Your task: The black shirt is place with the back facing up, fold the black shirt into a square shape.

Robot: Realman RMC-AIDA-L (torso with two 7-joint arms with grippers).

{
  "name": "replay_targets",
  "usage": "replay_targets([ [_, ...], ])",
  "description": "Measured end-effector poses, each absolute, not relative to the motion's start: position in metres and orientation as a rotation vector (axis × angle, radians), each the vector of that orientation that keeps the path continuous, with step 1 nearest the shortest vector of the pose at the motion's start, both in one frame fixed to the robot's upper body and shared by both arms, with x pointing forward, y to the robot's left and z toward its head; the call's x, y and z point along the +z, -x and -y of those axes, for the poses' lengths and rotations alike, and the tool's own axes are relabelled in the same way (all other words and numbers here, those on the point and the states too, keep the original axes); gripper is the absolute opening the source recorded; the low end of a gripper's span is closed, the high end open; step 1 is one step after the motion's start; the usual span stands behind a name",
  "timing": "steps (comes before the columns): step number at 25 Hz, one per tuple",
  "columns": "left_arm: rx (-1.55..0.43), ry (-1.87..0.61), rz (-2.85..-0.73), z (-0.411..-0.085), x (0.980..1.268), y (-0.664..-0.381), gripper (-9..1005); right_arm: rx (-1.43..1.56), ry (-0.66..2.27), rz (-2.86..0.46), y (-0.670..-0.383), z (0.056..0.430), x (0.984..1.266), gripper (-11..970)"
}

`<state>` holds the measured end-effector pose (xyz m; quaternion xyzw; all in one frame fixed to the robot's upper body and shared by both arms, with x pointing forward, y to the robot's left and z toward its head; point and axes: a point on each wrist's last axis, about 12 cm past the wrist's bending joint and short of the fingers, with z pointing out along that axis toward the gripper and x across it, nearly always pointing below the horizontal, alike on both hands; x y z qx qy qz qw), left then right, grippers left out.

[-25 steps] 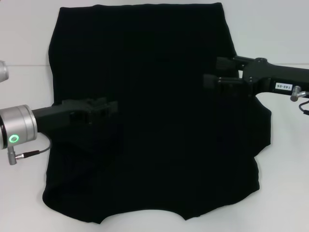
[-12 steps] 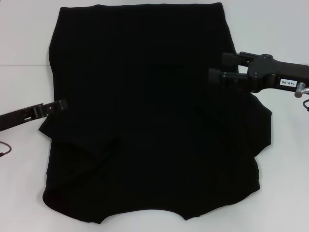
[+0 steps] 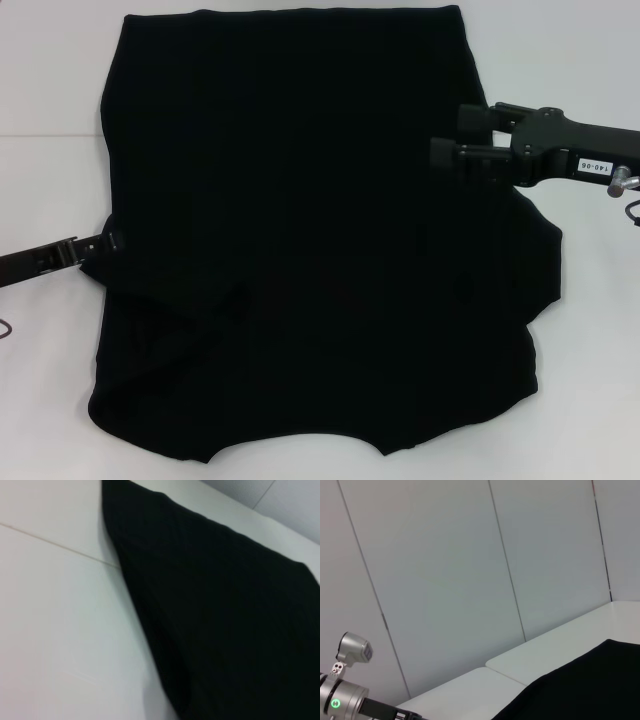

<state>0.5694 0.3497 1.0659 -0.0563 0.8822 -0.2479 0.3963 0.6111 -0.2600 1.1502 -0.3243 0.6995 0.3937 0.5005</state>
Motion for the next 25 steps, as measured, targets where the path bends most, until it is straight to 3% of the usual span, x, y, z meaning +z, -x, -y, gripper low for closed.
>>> replay_targets([
  [25, -0.587, 0.098, -2.273, -0.3401, 1.0563, -0.5732, 877, 0.958, 0.783, -1.692, -0.6098, 0.2597, 1.1491, 801],
])
